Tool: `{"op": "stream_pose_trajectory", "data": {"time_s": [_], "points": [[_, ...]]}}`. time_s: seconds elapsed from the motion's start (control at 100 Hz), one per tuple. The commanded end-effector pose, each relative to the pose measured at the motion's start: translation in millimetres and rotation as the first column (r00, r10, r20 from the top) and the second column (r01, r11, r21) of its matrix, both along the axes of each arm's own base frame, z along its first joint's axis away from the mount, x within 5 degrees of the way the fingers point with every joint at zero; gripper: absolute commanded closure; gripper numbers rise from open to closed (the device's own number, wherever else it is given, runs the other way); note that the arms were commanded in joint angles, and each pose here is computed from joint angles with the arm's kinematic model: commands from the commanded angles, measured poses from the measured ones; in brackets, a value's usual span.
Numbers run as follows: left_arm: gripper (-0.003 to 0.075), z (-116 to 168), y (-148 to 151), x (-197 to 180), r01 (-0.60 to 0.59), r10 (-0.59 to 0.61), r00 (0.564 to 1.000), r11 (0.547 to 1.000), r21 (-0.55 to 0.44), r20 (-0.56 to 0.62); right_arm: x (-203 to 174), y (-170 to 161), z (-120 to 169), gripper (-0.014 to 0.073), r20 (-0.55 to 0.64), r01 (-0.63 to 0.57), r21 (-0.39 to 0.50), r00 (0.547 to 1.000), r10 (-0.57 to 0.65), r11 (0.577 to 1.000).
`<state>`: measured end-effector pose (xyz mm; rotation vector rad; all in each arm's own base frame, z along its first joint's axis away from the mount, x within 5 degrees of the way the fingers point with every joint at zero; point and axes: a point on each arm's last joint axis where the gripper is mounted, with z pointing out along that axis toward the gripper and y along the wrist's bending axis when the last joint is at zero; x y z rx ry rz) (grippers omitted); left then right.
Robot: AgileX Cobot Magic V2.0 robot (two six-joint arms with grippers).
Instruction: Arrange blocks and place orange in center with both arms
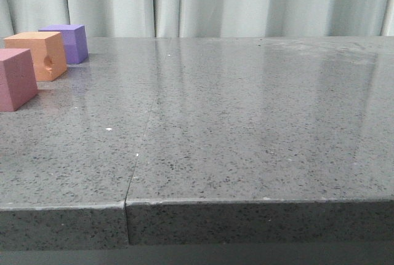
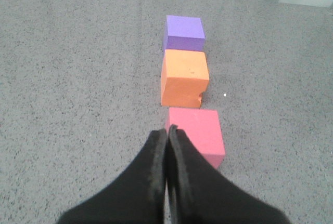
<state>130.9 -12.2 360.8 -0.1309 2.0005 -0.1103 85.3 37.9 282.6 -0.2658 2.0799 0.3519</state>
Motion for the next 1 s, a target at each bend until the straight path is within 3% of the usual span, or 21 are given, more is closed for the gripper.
{"op": "stream_pose_trajectory", "data": {"time_s": [0.0,0.36,0.76,0.99], "points": [[0.0741,6.8,0.1,-4.3,0.012,-0.011,0.996,1.0,-0.015,0.084,2.7,0.6,14.4,0.0663,0.095,-0.006,0.017,0.995,0.004,1.0],[0.0741,-44.5,6.3,-27.2,0.011,-0.012,0.999,1.0,0.029,0.031,2.7,0.6,14.4,0.0663,0.095,-0.006,0.017,0.995,0.004,1.0],[0.0741,-73.0,11.3,-50.3,0.038,-0.077,0.974,0.983,0.18,0.213,2.7,0.6,14.4,0.0663,0.095,-0.006,0.017,0.995,0.004,1.0],[0.0741,-91.5,12.2,-61.0,-0.011,-0.05,0.922,0.988,0.153,0.385,2.7,0.6,14.4,0.0663,0.095,-0.006,0.017,0.995,0.004,1.0]]}}
